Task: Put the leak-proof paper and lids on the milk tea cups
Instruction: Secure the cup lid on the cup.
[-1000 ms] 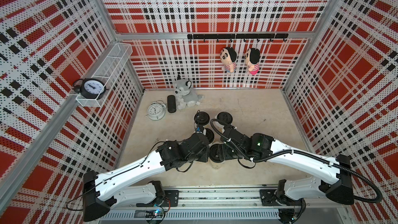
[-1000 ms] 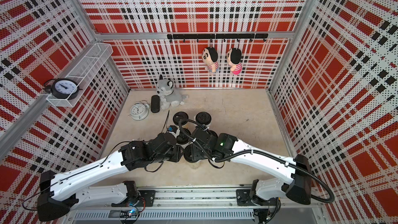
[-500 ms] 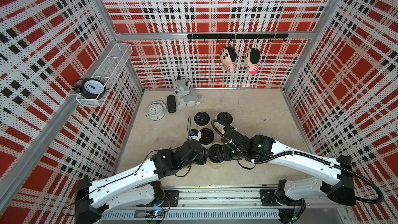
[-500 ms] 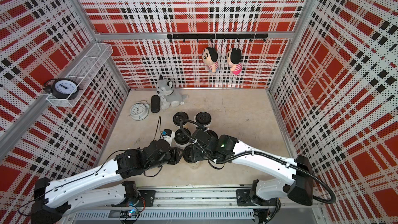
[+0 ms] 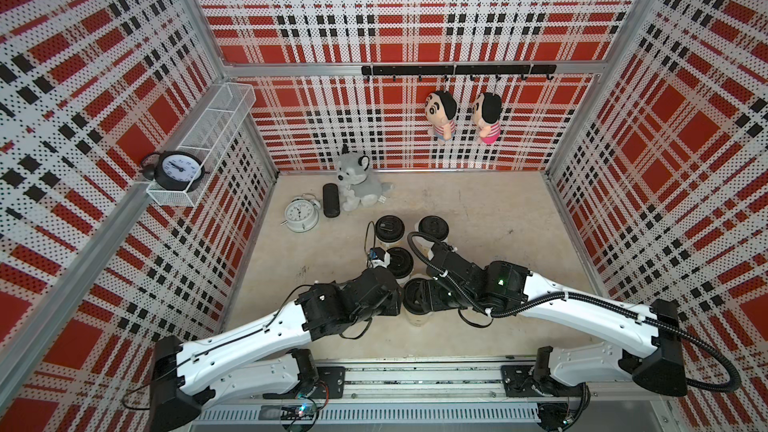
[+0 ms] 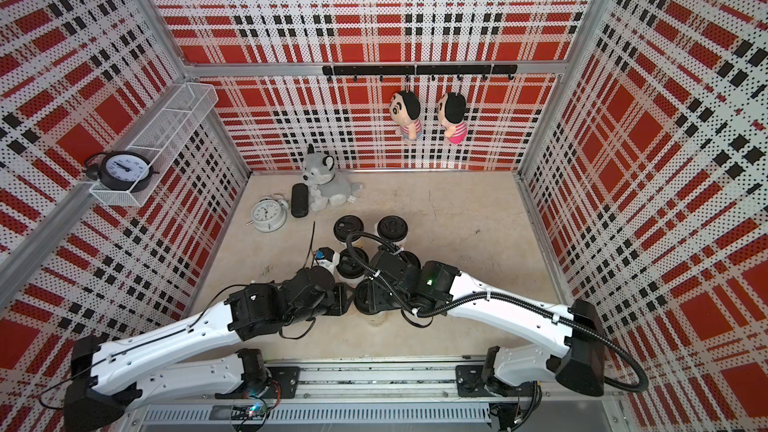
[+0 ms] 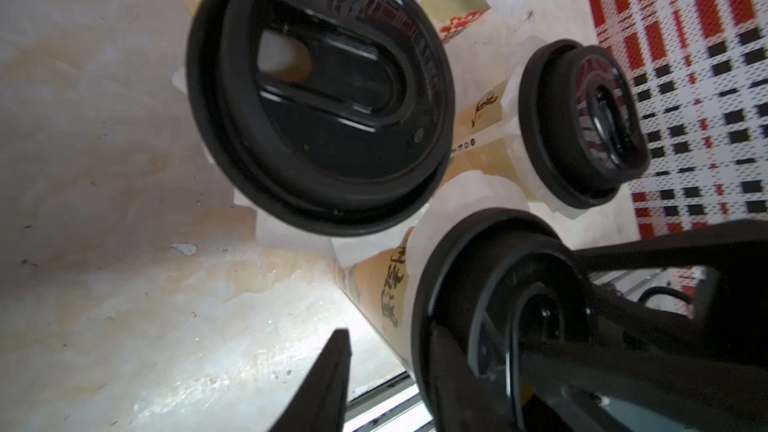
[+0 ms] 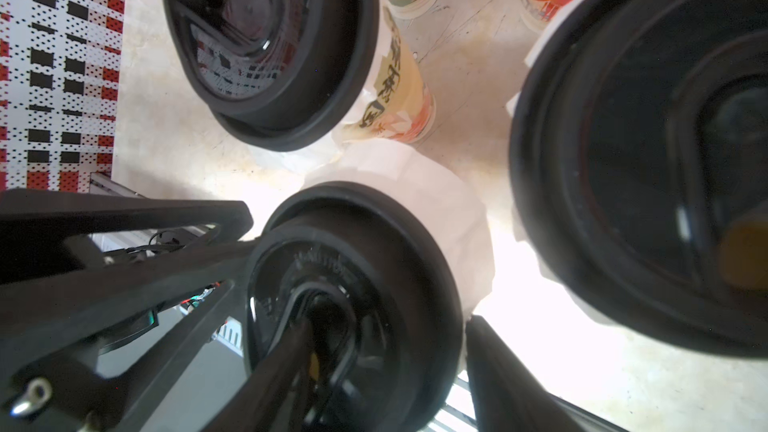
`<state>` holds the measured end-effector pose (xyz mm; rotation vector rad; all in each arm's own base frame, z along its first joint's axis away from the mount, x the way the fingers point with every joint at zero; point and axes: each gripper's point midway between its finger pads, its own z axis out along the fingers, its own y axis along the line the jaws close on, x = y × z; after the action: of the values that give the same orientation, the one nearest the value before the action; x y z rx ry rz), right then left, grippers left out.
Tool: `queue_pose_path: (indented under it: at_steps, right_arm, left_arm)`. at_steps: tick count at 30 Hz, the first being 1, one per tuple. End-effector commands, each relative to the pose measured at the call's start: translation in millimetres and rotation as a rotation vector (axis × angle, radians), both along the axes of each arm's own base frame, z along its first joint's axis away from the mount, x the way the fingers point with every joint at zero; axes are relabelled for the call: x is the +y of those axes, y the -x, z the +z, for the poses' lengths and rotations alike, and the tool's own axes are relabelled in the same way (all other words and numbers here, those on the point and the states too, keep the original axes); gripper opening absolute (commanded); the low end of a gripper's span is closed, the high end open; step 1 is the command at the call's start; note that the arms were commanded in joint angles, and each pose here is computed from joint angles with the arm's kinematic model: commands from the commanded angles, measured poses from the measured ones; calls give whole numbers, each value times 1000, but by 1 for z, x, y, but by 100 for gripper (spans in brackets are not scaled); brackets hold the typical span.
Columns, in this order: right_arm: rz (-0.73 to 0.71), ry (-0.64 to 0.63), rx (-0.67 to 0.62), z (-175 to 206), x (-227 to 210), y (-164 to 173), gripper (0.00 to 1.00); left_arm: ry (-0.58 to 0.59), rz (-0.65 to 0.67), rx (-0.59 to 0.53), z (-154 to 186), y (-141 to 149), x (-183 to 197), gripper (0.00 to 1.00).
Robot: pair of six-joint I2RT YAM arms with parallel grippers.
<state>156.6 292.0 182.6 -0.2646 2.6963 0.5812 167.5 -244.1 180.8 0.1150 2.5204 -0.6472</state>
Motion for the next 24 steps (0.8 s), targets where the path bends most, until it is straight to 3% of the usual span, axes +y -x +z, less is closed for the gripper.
queue_pose_path:
  at_steps: [1, 12, 24]
  right_arm:
    - [-4, 233, 95, -48, -41, 19, 61]
    - [-15, 224, 87, -45, -38, 16, 61]
    - [-19, 218, 83, -42, -36, 15, 61]
  left_arm:
    - [-76, -56, -26, 13, 0, 0, 37]
    - [-51, -90, -66, 40, -6, -14, 37]
    - [-97, -157, -7, 3, 0, -26, 36]
